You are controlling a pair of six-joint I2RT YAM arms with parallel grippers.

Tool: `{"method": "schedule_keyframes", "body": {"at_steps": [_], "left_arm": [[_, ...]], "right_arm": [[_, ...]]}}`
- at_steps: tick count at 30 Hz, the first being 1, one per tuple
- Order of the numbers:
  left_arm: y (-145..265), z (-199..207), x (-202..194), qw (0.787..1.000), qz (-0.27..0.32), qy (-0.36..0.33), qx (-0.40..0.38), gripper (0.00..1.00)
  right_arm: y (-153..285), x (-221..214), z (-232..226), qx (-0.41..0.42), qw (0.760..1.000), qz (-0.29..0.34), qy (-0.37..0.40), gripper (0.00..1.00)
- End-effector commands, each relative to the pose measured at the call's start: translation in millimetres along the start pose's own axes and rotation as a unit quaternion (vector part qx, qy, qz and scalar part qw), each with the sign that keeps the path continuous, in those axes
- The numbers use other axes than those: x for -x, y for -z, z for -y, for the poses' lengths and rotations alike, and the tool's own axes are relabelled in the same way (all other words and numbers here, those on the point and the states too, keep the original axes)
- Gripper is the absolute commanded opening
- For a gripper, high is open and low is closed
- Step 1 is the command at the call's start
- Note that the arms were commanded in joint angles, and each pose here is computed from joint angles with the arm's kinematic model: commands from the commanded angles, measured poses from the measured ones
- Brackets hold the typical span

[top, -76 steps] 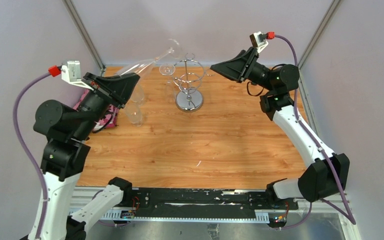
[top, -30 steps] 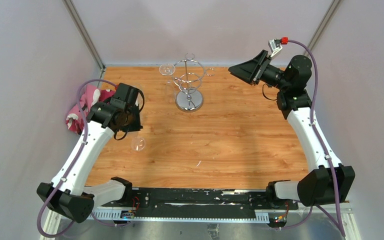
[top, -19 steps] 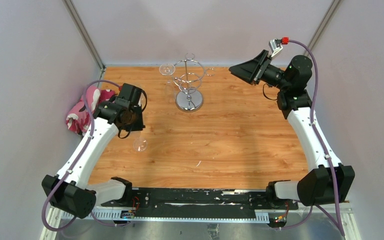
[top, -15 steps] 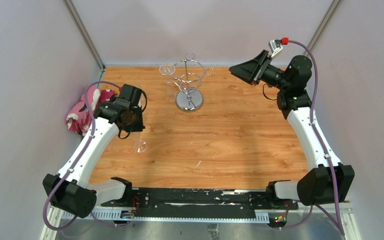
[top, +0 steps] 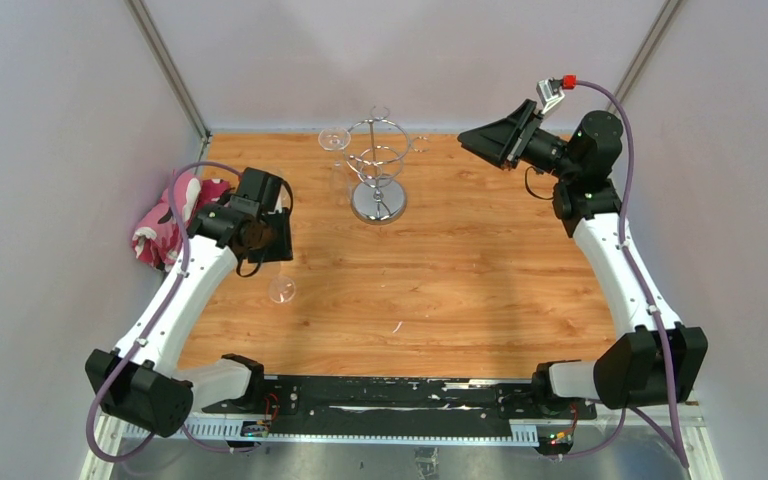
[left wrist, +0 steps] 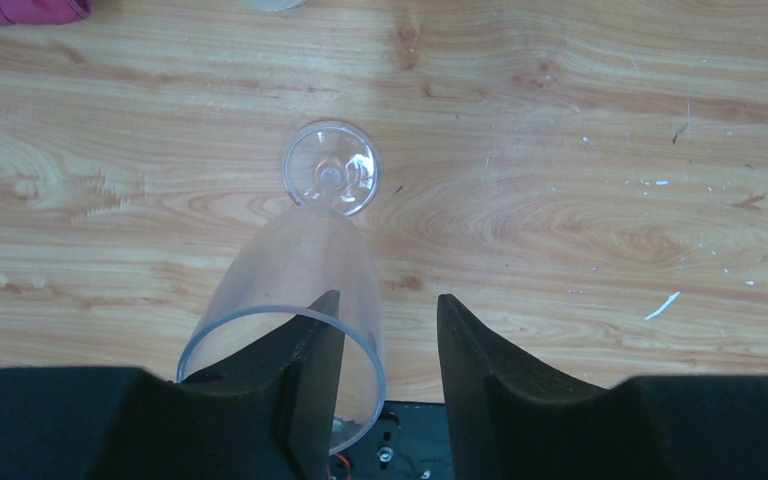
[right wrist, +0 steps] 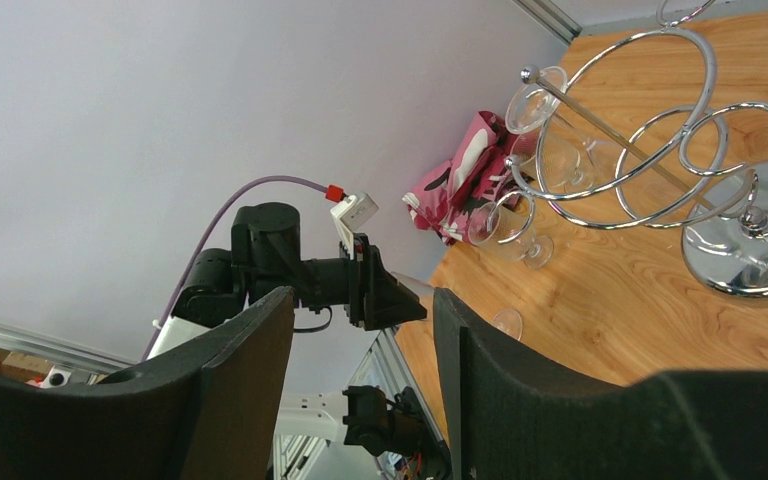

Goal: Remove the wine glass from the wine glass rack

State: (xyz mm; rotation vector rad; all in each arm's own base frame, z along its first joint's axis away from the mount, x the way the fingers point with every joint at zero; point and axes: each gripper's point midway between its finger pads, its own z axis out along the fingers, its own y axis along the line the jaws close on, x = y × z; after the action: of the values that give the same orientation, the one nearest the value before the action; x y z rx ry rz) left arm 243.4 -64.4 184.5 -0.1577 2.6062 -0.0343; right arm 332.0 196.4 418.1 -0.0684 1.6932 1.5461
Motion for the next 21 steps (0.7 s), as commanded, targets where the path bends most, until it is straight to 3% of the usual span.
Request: {"method": "schedule_keyframes", "body": {"at_steps": [1,14,19,21], "left_arm": [[17,1,12,1.000,0.026,0.002,-0.014,0.44],[89,0,60,0.992,0.120,0.009,-0.030,0.45],[119,15,87,0.981,0.178,0.020,-0.076,0.43],[127,34,105,0.966,0.221,0.026,-0.130,0.44]], "right_arm": [[1,1,5,0.006,1.000,-0.003,-0.002,0.58],[0,3,4,0.013,1.000,0.001,-0.003,0.56],[-2,4,8,0.011,1.000,0.001,0.000,0.56],[-3,5,9,0.010,1.000,0.002,0.001,0.56]]}}
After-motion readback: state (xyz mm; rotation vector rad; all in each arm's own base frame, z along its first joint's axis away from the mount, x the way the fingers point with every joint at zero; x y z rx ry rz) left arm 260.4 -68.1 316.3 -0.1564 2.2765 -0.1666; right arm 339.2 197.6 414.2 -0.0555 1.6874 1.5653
